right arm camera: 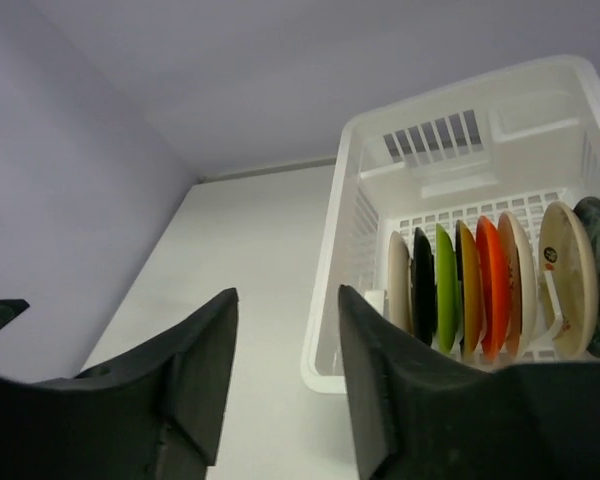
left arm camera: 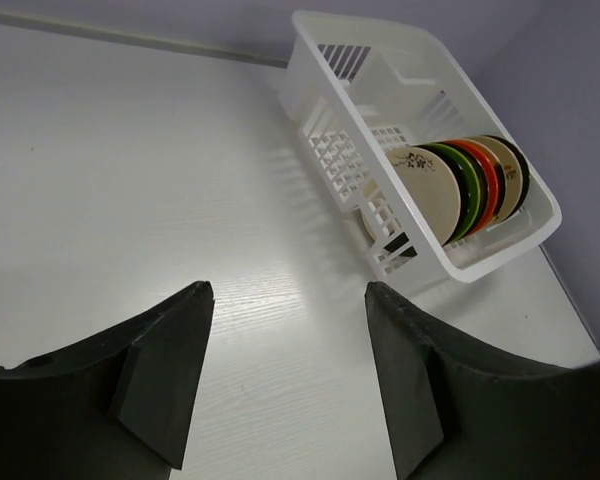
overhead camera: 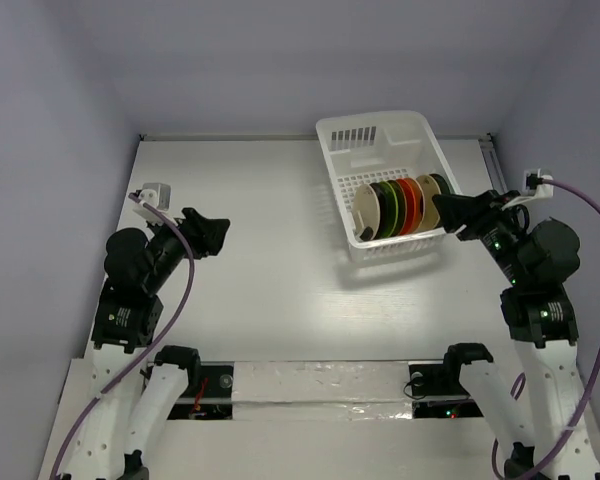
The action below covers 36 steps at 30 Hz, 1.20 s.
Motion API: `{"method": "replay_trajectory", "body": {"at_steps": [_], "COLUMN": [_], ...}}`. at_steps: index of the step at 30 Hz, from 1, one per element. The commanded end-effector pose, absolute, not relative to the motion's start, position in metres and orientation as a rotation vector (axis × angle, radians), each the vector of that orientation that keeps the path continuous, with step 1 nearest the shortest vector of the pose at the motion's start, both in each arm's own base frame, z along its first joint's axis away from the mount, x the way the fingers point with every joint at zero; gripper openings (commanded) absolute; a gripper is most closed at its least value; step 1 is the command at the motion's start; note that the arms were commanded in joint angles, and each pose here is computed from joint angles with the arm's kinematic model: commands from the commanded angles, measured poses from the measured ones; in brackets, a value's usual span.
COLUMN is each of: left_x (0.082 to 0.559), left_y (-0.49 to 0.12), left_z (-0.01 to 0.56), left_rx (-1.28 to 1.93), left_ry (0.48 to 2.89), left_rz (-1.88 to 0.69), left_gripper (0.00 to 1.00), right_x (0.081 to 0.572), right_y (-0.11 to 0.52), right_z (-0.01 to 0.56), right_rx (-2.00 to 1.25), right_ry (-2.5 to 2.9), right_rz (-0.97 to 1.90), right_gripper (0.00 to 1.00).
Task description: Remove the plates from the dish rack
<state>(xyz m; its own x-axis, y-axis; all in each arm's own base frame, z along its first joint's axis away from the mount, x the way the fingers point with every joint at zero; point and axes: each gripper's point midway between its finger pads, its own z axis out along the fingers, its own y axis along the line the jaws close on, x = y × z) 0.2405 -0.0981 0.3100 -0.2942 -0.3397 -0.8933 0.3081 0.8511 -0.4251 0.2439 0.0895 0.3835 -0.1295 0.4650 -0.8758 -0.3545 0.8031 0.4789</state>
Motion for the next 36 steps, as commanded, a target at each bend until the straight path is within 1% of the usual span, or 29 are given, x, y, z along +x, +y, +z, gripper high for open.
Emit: {"method": "replay_trajectory", "body": {"at_steps": [1, 2, 3, 4, 5, 6, 7, 8, 9, 10, 12, 13, 14, 16, 17, 18, 20, 22, 25, 27, 31, 36], "left_x": [0.243, 0.244, 0.243, 0.241, 0.239, 0.237, 0.236, 0.233, 0.232, 0.230, 0.230, 0.229, 0.229, 0.229, 0.231, 0.233, 0.236, 0.238, 0.240, 0.242, 0.239, 0.240], "left_y": [-0.096, -0.093, -0.093, -0.093, -0.096, -0.098, -0.098, -0.101, -0.101, -0.100, -0.095, -0.095, -0.093, -0.090, -0.087, -0.086, -0.080, -0.076, -0.071, -0.070, -0.070, -0.073], "left_z": [0.302, 0.297, 0.295, 0.294, 0.292, 0.289, 0.289, 0.289, 0.290, 0.291, 0.290, 0.289, 0.287, 0.286, 0.288, 0.291, 0.295, 0.301, 0.301, 0.294, 0.295, 0.292], "left_rx": [-0.030, -0.048, -0.054, -0.055, -0.051, -0.049, -0.046, -0.037, -0.033, -0.035, -0.071, -0.077, -0.088, -0.110, -0.126, -0.131, -0.151, -0.164, -0.193, -0.202, -0.191, -0.179], "left_ry": [1.776, 1.787, 1.792, 1.789, 1.799, 1.810, 1.810, 1.812, 1.809, 1.807, 1.814, 1.820, 1.825, 1.827, 1.818, 1.803, 1.778, 1.743, 1.698, 1.691, 1.686, 1.693], "left_rz": [-0.612, -0.595, -0.598, -0.604, -0.626, -0.636, -0.640, -0.656, -0.660, -0.657, -0.636, -0.633, -0.627, -0.616, -0.602, -0.594, -0.559, -0.543, -0.534, -0.529, -0.526, -0.537], "left_gripper": [0.60, 0.59, 0.55, 0.52, 0.49, 0.41, 0.36, 0.31, 0.20, 0.15, 0.02, 0.00, 0.00, 0.00, 0.00, 0.00, 0.00, 0.05, 0.14, 0.20, 0.21, 0.24], "right_x": [0.246, 0.248, 0.257, 0.263, 0.269, 0.268, 0.284, 0.287, 0.284, 0.302, 0.311, 0.316, 0.328, 0.335, 0.344, 0.349, 0.355, 0.365, 0.373, 0.376, 0.386, 0.392], "right_y": [0.098, 0.104, 0.108, 0.110, 0.114, 0.133, 0.136, 0.145, 0.168, 0.169, 0.178, 0.181, 0.183, 0.182, 0.182, 0.183, 0.180, 0.176, 0.170, 0.169, 0.167, 0.159], "right_z": [0.400, 0.399, 0.393, 0.389, 0.386, 0.379, 0.376, 0.368, 0.363, 0.347, 0.344, 0.339, 0.332, 0.319, 0.302, 0.303, 0.291, 0.279, 0.261, 0.248, 0.218, 0.210], "right_rx": [0.023, 0.009, 0.006, 0.013, 0.007, -0.032, 0.003, -0.018, -0.064, -0.021, -0.027, -0.025, -0.010, -0.007, -0.009, -0.003, -0.004, 0.013, 0.016, 0.013, 0.003, 0.038], "right_ry": [1.531, 1.539, 1.571, 1.587, 1.605, 1.649, 1.683, 1.726, 1.759, 1.815, 1.854, 1.877, 1.904, 1.955, 2.003, 2.010, 2.049, 2.082, 2.120, 2.150, 2.195, 2.189], "right_rz": [0.719, 0.734, 0.739, 0.727, 0.713, 0.739, 0.676, 0.647, 0.658, 0.568, 0.517, 0.490, 0.428, 0.354, 0.294, 0.275, 0.193, 0.105, 0.011, -0.032, -0.134, -0.219], "right_gripper": [0.49, 0.40, 0.32, 0.18, 0.10, 0.05, 0.00, 0.00, 0.00, 0.00, 0.00, 0.00, 0.00, 0.00, 0.00, 0.00, 0.17, 0.30, 0.43, 0.43, 0.40, 0.39]}}
